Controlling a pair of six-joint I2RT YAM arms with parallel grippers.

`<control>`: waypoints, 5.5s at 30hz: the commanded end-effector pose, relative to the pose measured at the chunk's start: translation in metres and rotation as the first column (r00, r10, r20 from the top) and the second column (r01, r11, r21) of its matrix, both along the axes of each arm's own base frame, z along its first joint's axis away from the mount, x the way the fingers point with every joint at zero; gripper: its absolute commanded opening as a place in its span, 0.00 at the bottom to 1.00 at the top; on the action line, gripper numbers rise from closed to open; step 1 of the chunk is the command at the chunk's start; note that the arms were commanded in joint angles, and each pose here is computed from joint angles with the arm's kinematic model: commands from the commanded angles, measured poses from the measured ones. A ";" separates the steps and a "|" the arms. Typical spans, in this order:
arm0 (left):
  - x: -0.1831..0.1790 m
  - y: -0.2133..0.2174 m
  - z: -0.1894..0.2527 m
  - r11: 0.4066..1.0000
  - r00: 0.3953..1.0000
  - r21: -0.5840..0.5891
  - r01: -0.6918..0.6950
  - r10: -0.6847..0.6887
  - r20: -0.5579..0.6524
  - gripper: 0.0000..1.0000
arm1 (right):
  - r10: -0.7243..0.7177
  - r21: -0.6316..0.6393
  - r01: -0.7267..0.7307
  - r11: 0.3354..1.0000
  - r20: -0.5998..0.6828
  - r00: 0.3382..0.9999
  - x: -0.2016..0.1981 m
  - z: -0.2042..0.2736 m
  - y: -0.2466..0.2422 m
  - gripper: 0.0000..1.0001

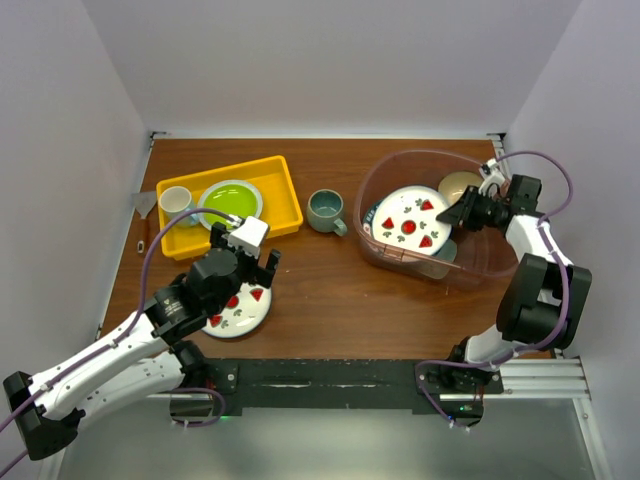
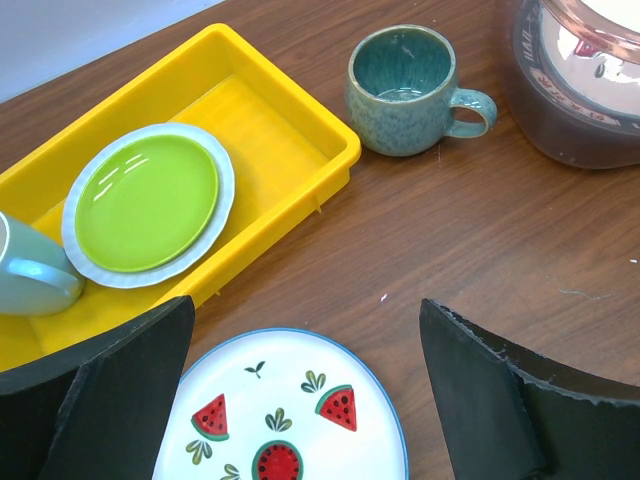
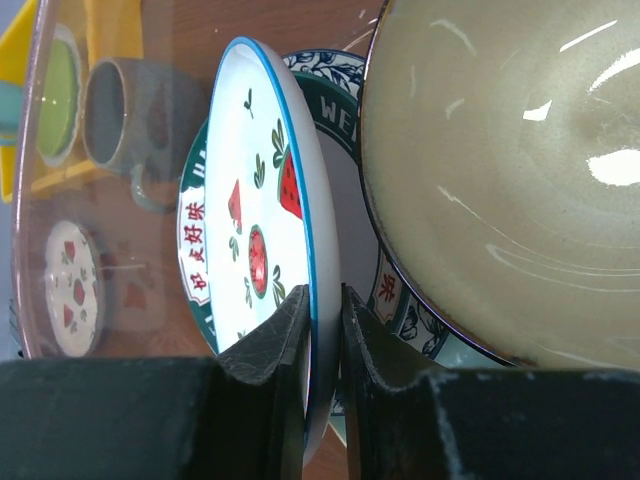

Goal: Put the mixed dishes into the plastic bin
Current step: Place the plate in the plastic bin, then pick up the plate at the center of the board.

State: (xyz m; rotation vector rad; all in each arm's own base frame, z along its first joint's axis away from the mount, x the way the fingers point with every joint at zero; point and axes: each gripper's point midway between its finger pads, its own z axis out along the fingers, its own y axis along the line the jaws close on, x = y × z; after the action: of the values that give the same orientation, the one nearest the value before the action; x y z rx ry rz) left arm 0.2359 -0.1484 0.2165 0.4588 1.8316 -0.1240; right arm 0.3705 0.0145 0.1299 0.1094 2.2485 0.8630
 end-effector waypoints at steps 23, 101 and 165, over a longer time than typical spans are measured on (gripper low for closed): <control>0.002 -0.004 0.005 0.999 1.000 -0.035 0.005 -0.004 0.013 1.00 | 0.098 -0.254 -0.096 0.962 -0.005 0.995 0.000 -0.013 0.001 0.38; 0.002 0.006 0.008 0.999 0.999 -0.037 -0.038 0.039 0.030 1.00 | 0.383 -0.360 -0.253 0.898 0.357 0.852 -0.058 0.129 0.047 0.91; -0.043 -0.035 -0.153 0.939 0.813 0.287 -0.189 0.314 -0.491 0.91 | 0.421 -0.285 -0.315 0.905 0.511 0.749 -0.084 0.132 0.074 0.97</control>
State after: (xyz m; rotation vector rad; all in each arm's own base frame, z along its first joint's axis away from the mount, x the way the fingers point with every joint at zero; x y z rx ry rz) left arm 0.1857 -0.1820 0.0542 0.4135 2.4974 0.0878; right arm 0.2869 0.0880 0.2518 -0.6024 1.8289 0.7751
